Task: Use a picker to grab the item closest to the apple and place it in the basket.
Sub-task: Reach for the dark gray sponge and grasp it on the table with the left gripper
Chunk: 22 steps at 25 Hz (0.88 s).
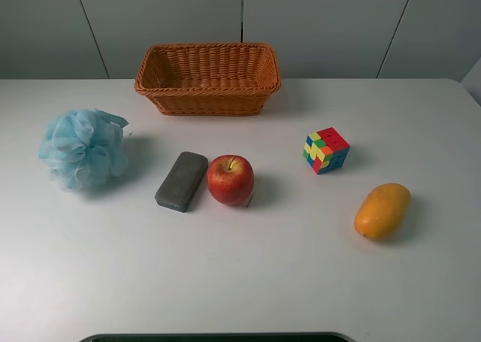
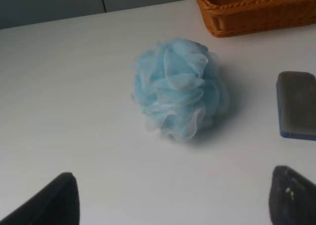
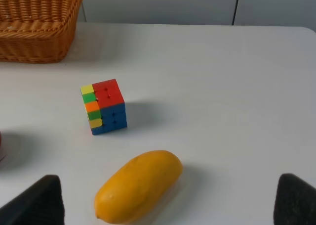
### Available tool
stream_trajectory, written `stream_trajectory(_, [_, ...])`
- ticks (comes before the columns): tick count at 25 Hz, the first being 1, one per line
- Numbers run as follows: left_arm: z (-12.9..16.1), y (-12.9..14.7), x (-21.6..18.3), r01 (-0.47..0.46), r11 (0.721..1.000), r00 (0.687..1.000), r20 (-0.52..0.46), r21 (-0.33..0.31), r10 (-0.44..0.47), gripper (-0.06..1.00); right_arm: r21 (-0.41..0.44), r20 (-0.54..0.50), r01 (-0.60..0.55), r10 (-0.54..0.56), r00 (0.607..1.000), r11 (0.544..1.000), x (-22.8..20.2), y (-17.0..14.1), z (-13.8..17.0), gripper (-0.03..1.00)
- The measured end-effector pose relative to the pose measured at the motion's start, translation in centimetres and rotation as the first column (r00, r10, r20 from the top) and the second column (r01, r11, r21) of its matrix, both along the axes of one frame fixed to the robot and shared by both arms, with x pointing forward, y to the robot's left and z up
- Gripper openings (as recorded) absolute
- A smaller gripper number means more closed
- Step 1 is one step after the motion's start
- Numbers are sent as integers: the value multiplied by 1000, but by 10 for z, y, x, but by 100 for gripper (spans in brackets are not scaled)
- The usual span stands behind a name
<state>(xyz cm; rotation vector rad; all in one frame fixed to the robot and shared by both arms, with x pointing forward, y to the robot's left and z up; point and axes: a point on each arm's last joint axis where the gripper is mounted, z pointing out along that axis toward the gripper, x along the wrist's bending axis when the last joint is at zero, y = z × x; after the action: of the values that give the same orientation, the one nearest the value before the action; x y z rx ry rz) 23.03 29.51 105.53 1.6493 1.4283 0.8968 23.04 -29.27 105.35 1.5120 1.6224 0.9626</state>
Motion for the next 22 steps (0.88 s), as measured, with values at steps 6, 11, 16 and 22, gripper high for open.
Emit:
stream_trajectory(6, [0, 0, 0, 0, 1000, 1000, 0, 0, 0, 74, 0, 0, 0, 0, 1000, 1000, 0, 0, 0, 64])
stream_trajectory(11, [0, 0, 0, 0, 1000, 1000, 0, 0, 0, 74, 0, 0, 0, 0, 1000, 1000, 0, 0, 0, 64])
stream_trajectory(16, [0, 0, 0, 0, 1000, 1000, 0, 0, 0, 74, 0, 0, 0, 0, 1000, 1000, 0, 0, 0, 64])
stream_trajectory(22, [0, 0, 0, 0, 1000, 1000, 0, 0, 0, 74, 0, 0, 0, 0, 1000, 1000, 0, 0, 0, 64])
